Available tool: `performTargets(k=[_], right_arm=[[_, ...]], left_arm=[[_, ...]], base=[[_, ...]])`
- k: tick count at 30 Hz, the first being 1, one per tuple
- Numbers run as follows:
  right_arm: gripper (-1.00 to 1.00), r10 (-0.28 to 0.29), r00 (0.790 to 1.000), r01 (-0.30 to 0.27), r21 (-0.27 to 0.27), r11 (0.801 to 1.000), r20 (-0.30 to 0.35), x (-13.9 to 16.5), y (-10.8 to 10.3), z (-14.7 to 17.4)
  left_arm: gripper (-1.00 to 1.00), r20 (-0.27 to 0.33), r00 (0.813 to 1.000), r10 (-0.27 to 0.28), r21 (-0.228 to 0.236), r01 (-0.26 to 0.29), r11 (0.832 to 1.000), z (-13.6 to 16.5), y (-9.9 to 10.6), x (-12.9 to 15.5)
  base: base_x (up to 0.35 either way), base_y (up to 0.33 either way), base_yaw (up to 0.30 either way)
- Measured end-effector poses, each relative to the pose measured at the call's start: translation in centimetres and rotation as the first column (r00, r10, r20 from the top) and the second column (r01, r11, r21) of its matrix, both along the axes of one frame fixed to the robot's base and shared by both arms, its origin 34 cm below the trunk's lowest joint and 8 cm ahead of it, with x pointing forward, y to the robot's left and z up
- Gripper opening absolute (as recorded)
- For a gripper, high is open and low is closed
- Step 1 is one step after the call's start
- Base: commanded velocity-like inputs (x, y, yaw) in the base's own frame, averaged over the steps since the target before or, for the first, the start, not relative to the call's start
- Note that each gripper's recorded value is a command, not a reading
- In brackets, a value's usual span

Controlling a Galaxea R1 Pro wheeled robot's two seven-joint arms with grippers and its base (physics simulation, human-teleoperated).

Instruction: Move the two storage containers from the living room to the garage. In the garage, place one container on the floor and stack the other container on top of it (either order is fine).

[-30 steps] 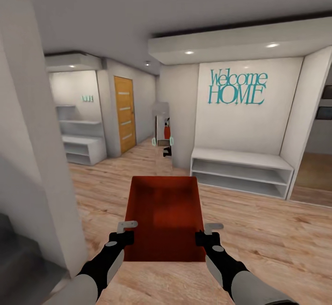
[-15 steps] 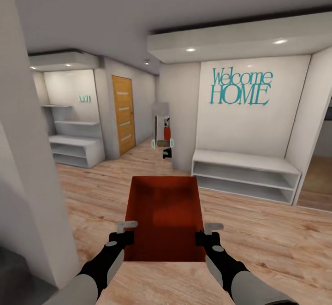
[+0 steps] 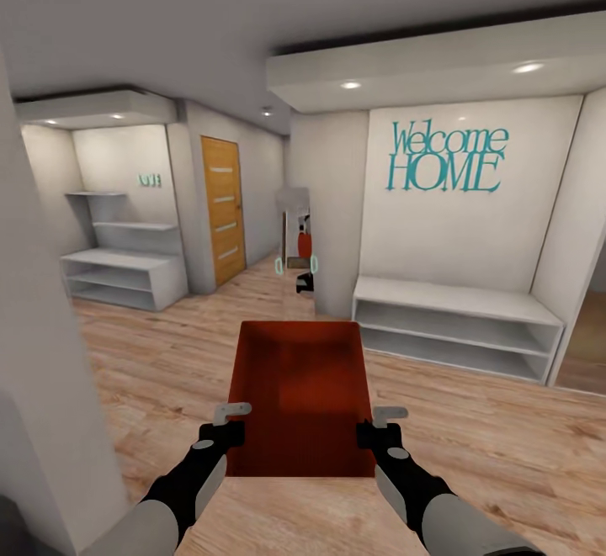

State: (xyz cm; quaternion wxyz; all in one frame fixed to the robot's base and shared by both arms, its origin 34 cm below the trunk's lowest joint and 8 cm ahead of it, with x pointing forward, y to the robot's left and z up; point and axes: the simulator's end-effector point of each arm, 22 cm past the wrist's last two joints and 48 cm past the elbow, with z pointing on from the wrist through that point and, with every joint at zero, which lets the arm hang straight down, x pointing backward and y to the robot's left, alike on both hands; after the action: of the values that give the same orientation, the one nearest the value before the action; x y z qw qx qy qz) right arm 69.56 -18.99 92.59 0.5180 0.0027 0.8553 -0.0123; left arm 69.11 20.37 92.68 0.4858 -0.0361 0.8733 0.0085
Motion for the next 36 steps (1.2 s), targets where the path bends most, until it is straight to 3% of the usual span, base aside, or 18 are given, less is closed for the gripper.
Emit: performTargets(k=[36], right_arm=[[-1.0,0.001,1.0,-0.001,0.0,1.0,0.0,0.03,0.0,0.04]], left_arm=[[-1.0,0.001,1.0,0.001,0.0,-0.001,1.0,0.04,-0.01,0.01]], base=[[0.323,0.0,0.0]])
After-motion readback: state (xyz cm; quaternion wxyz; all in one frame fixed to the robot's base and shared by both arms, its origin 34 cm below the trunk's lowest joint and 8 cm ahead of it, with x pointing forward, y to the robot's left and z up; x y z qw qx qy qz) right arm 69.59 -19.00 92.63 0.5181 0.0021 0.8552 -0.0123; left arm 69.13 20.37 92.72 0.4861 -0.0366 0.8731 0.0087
